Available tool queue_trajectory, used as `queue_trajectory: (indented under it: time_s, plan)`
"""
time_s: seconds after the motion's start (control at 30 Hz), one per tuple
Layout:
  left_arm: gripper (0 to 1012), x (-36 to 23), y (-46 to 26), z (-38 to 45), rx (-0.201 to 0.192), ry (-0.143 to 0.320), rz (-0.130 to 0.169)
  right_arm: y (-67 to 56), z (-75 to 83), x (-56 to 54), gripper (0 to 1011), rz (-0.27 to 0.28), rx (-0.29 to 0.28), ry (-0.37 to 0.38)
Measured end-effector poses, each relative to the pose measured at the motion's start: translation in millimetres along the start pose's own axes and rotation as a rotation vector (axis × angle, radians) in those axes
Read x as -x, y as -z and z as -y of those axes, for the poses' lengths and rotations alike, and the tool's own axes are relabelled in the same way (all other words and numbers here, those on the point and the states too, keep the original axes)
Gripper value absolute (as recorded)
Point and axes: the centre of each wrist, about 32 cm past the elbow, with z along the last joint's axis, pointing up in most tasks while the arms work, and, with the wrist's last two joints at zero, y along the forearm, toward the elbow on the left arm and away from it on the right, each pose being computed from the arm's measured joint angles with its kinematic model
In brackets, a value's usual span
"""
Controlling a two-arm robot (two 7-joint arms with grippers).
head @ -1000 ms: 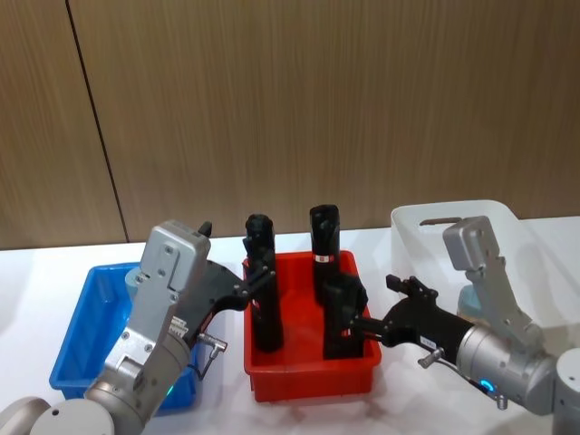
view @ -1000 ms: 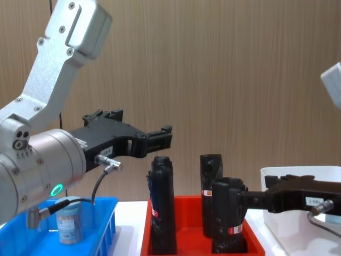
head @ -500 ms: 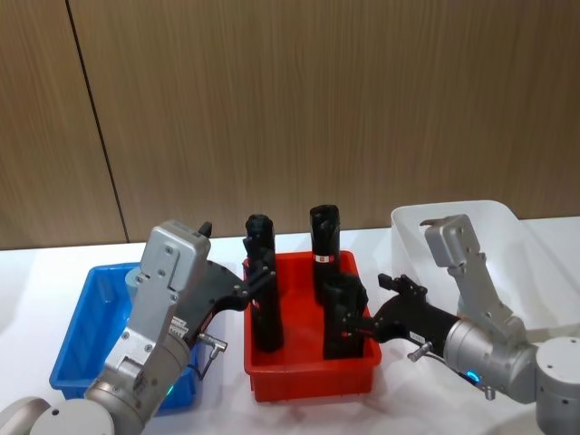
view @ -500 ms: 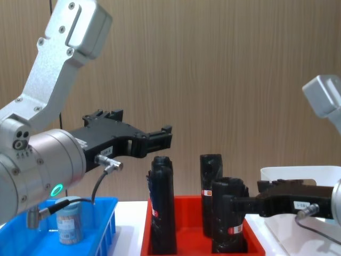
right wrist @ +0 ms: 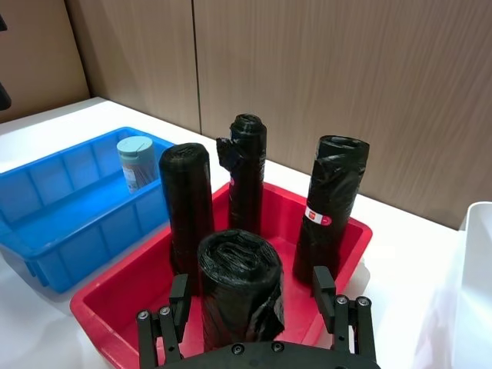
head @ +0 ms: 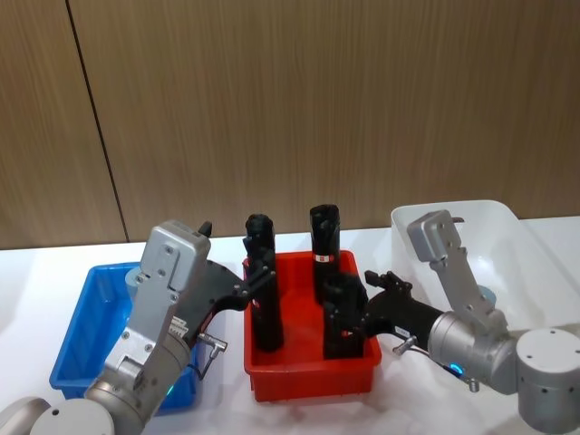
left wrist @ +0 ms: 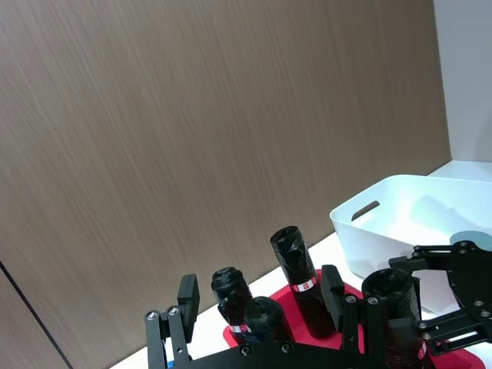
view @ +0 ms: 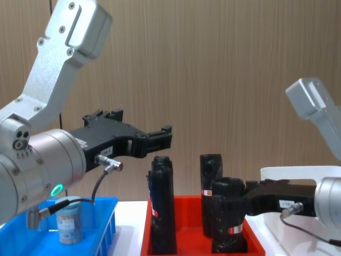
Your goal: Pick the cotton swabs from the blue box and place them into the white box.
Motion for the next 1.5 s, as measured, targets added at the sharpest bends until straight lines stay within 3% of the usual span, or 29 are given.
queue_trajectory:
  time_s: [0.33, 0.93, 1.3, 1.5]
  plan:
    - [1004, 0.0, 0.0, 0.0, 0.000, 0.000, 0.000, -1.3, -10.1, 1.1, 996, -0.011, 0.007, -0.010]
    - [1004, 0.0, 0.0, 0.0, 0.000, 0.000, 0.000, -3.7, -19.3, 3.1, 519, -0.046, 0.010, -0.030]
    - [1004, 0.0, 0.0, 0.0, 0.000, 0.000, 0.000, -12.3, -13.2, 2.3, 442, -0.054, -0.018, -0.034]
    - [1004, 0.0, 0.0, 0.0, 0.000, 0.000, 0.000, -22.8, -5.2, -0.1, 402, -0.054, -0.055, -0.028]
